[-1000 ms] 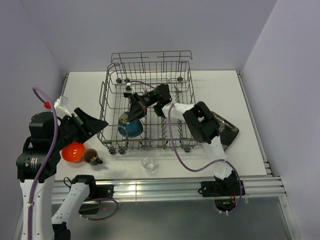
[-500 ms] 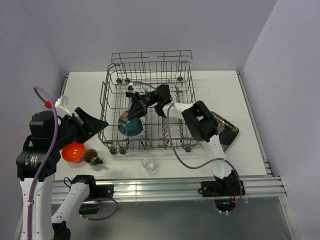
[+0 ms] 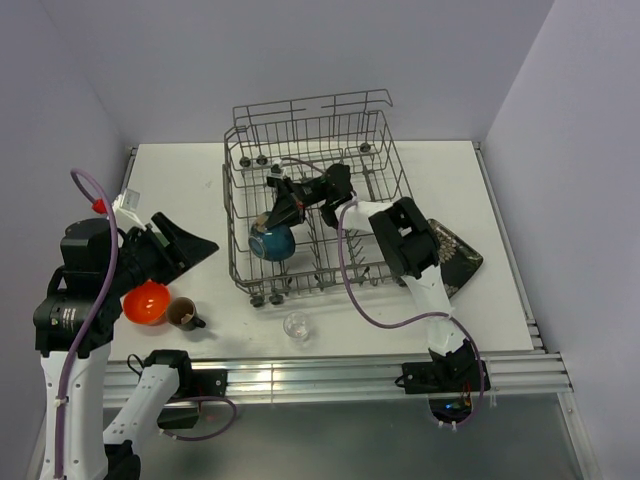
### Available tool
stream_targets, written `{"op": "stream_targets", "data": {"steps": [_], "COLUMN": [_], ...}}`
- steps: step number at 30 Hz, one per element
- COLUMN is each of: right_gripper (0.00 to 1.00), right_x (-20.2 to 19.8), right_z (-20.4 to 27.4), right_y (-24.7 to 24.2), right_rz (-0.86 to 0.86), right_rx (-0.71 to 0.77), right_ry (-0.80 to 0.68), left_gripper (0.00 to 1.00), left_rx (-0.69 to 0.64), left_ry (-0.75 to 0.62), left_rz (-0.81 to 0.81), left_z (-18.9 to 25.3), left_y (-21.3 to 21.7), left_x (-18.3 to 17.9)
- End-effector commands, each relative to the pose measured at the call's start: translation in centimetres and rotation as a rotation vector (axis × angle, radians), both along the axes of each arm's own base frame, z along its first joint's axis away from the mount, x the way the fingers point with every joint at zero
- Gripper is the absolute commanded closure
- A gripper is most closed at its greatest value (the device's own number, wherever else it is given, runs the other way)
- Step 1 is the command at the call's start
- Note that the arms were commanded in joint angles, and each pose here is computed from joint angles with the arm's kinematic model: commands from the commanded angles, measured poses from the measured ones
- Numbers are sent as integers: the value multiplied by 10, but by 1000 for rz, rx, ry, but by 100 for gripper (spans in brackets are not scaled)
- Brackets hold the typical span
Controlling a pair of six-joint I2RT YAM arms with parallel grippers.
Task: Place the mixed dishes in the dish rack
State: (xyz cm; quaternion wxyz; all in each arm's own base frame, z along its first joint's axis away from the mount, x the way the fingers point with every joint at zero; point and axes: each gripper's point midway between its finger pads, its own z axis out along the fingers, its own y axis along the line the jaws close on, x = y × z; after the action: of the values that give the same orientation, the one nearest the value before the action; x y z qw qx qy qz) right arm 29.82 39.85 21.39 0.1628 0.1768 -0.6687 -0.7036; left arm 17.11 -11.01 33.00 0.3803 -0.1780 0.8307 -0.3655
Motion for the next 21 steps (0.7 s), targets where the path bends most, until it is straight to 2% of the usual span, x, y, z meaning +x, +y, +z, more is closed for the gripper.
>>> {"op": "stream_targets", "data": {"steps": [1,12,16,20,21], "right_gripper": [100,100,100,100,100], "right_x": [-28,-65,-82,-110,-131], "right_z": [46,130,160,181,196], "right_y": [-15,-2,-8,-23,-33], "right_rz": [32,52,57,63,84], "right_rx": [235,396,439,455,477], "right_ry": [-394,-467,-482,-465,-504], "left_gripper": [35,35,35,37,38], "left_rx": [-5,-46,-60,-95,-106], "left_ry": [-60,-119,-178,-296,-315], "left_rz": [-27,-64,-99,-181,-204], "left_z": [13,20,34,63,70], "left_y": [-4,-11,-16,-27,-30], "left_x": [6,6,3,-4,-6]}}
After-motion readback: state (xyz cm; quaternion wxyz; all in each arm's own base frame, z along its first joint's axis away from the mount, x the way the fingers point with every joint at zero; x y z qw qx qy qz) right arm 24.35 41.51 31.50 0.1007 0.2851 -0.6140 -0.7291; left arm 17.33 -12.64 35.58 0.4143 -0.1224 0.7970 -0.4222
